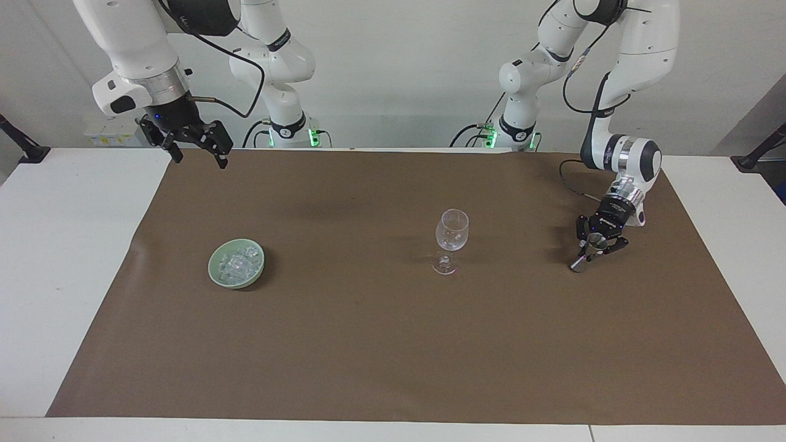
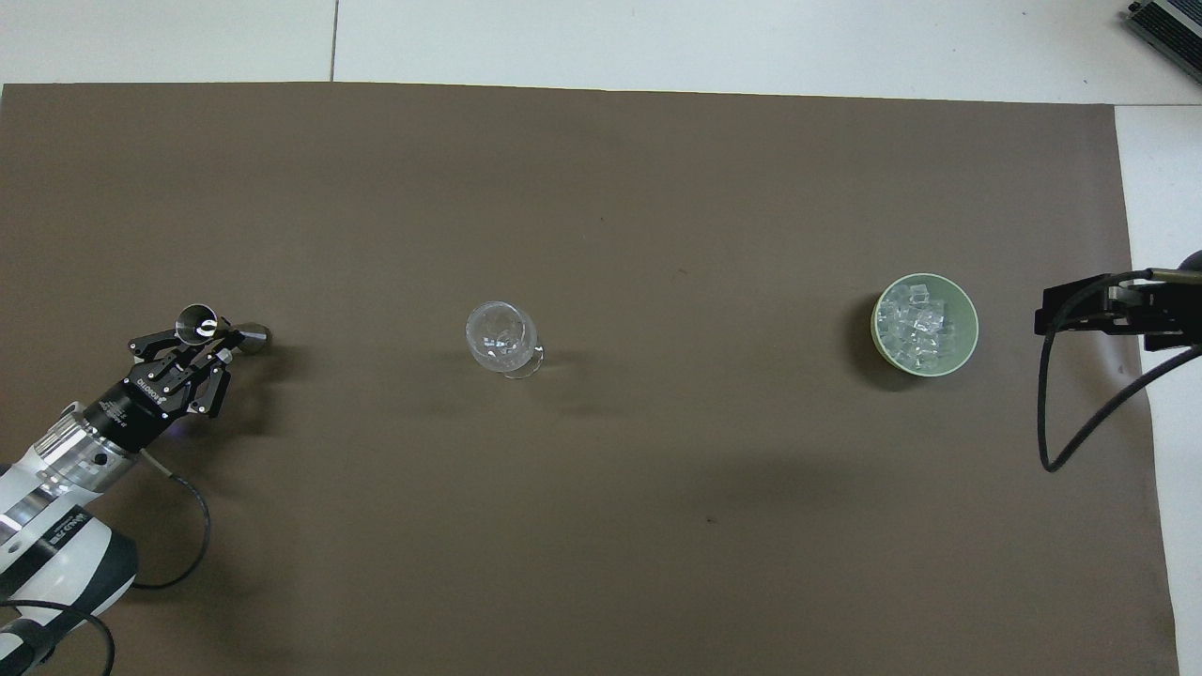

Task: Pour wine and add ice with both arms
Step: 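Lift the jigger with the left gripper and carry it to the glass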

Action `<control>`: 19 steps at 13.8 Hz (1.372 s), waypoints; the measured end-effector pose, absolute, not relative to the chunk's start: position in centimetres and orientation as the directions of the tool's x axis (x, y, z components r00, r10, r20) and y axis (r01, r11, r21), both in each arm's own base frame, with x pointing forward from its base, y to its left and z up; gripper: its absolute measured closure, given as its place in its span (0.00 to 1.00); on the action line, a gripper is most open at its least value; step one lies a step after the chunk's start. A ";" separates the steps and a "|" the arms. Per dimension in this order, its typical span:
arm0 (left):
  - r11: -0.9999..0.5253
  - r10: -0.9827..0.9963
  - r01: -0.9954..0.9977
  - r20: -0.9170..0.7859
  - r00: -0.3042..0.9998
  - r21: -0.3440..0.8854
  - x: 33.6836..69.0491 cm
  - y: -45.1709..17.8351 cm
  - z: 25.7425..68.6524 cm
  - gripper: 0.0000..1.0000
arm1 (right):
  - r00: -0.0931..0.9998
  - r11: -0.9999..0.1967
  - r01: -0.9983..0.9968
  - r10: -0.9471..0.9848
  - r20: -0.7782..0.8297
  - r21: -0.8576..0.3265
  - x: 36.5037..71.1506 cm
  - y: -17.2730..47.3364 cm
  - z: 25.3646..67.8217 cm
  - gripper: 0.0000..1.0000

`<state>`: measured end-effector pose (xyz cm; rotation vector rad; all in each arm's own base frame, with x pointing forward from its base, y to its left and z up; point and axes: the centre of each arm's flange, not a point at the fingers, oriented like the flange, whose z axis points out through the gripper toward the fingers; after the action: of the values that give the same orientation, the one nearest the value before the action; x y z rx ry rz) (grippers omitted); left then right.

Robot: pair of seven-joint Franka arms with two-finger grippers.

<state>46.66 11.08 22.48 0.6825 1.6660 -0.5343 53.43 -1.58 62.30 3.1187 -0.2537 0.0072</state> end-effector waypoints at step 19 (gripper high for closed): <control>0.649 0.486 0.702 -0.869 -0.088 0.292 49.1 -11.3 36.3 0.79 | 0.987 -0.987 -0.162 -0.162 0.006 0.012 53.4 -1.6 62.3 0.00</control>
<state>49.11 -11.28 36.35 0.9667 1.7380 -0.2382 53.43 -1.58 62.30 3.1187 -0.2537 0.0071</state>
